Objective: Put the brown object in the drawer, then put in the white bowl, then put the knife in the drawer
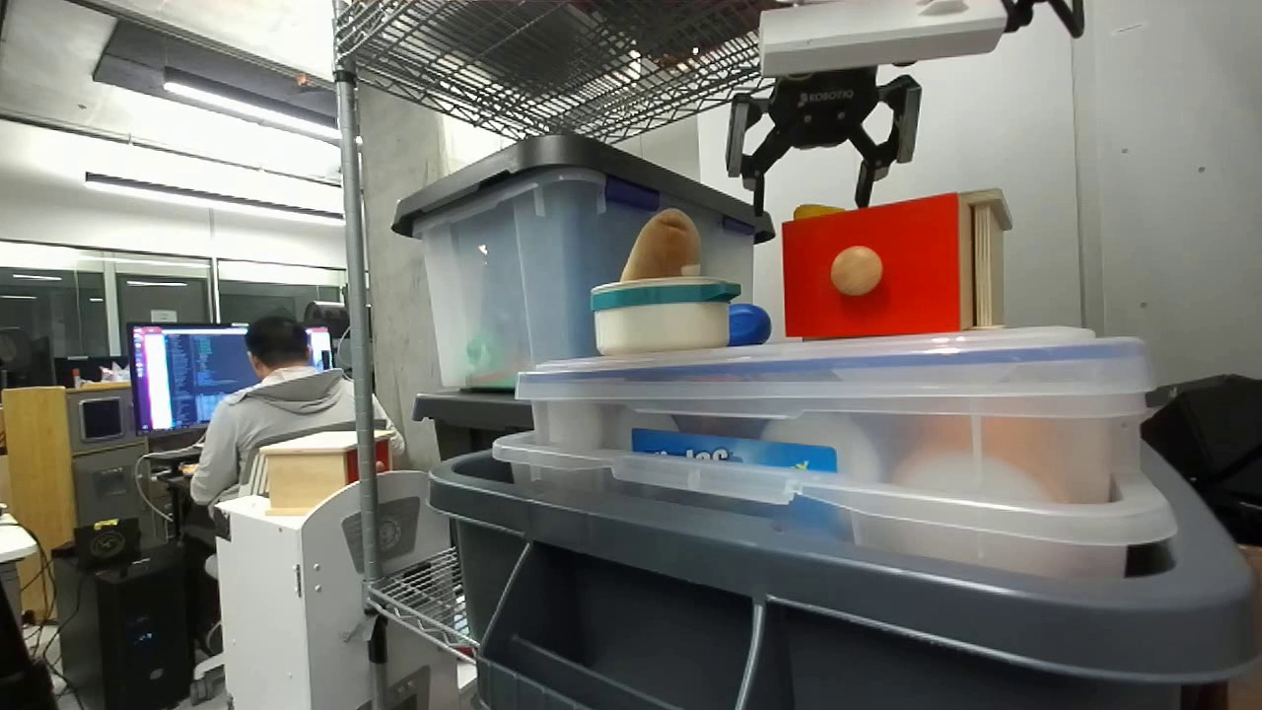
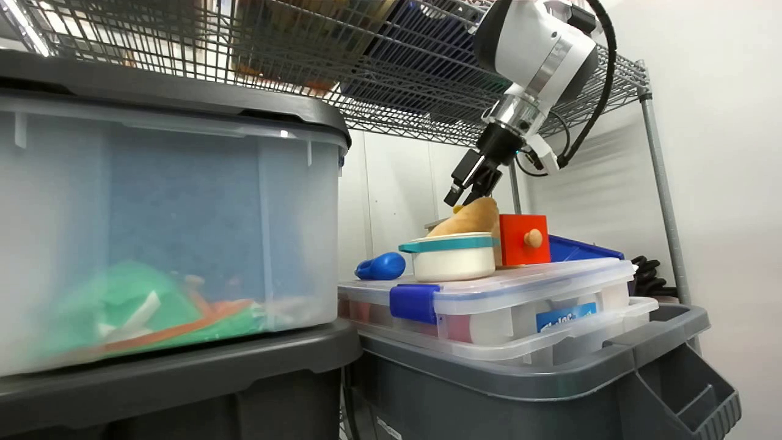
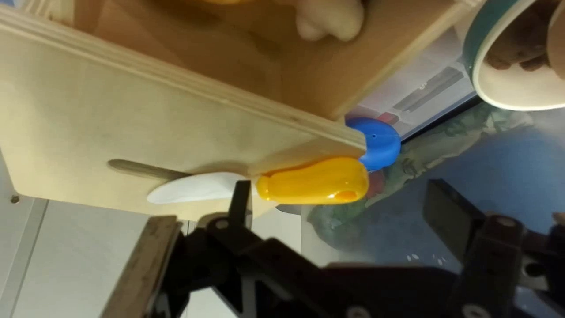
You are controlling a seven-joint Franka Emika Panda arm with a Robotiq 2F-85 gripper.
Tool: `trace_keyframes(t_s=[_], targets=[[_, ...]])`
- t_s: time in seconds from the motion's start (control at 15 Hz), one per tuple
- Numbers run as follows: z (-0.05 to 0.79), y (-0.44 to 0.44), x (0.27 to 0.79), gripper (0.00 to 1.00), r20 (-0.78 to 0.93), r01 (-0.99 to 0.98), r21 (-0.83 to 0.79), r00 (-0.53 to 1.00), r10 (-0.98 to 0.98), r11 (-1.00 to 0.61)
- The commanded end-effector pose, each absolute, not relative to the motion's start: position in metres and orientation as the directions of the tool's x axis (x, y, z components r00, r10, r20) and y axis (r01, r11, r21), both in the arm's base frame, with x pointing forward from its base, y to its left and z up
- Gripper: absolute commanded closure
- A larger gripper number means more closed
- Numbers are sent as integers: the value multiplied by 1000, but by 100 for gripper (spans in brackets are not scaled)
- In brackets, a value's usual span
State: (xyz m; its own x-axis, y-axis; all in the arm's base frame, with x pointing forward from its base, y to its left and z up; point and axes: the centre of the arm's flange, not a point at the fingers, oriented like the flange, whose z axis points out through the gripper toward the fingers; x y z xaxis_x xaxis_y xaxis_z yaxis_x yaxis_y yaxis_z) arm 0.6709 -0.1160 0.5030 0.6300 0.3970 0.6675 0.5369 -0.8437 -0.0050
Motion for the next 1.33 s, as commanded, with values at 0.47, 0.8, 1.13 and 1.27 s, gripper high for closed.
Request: trace_keyframes(t_s=[0.47,0.8,1.13,1.27], targets=[[502,-126,677,13,668,518,6,634,388,-856],[500,-130,677,53,669,509,11,636,385,-860],[500,-131,677,91,672,504,18,634,384,-863],[499,-131,678,92,671,506,18,634,386,-862]])
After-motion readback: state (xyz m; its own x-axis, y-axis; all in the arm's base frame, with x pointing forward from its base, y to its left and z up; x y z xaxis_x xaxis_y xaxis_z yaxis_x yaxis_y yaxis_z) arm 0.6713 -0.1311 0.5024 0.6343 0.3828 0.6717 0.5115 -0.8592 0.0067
